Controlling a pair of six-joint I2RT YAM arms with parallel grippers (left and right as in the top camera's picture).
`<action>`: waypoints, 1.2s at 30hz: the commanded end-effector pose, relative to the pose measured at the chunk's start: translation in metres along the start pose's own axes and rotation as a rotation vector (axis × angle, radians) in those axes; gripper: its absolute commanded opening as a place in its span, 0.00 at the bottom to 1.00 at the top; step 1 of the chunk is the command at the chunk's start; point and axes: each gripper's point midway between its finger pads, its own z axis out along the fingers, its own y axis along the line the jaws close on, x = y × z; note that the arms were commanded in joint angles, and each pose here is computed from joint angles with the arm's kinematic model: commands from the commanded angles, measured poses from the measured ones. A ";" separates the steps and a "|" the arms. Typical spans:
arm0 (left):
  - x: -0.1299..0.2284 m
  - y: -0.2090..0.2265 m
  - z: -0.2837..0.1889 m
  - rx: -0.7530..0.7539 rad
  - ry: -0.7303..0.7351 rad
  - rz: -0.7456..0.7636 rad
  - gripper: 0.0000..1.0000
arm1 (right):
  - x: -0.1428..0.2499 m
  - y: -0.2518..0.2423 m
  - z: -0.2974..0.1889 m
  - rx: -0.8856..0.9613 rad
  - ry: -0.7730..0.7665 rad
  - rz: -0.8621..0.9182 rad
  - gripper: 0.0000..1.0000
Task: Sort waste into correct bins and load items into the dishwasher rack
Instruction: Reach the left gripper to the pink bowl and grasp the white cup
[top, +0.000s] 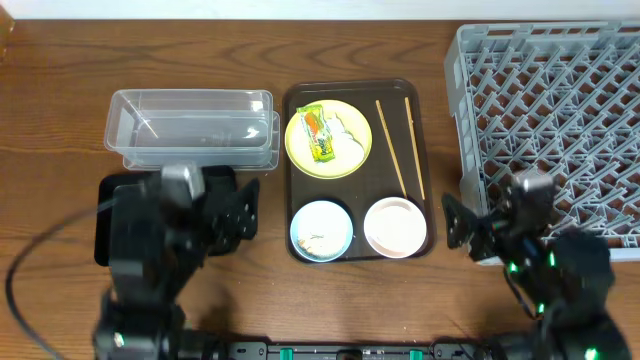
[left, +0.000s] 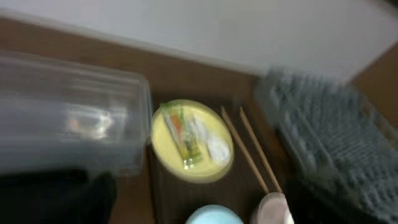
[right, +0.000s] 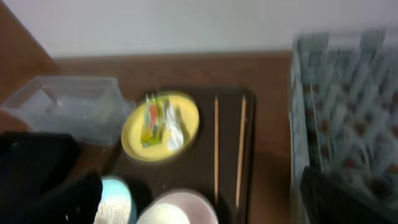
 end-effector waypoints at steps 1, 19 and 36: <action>-0.013 -0.016 0.007 0.034 0.131 -0.046 0.89 | -0.016 0.001 0.009 0.015 0.097 0.001 0.99; 0.068 -0.079 0.064 0.109 0.622 0.002 0.88 | -0.007 -0.042 0.038 0.193 0.414 0.396 0.95; 0.189 -0.126 0.132 0.012 0.775 0.339 0.71 | -0.003 -0.042 0.032 0.148 0.441 0.471 0.93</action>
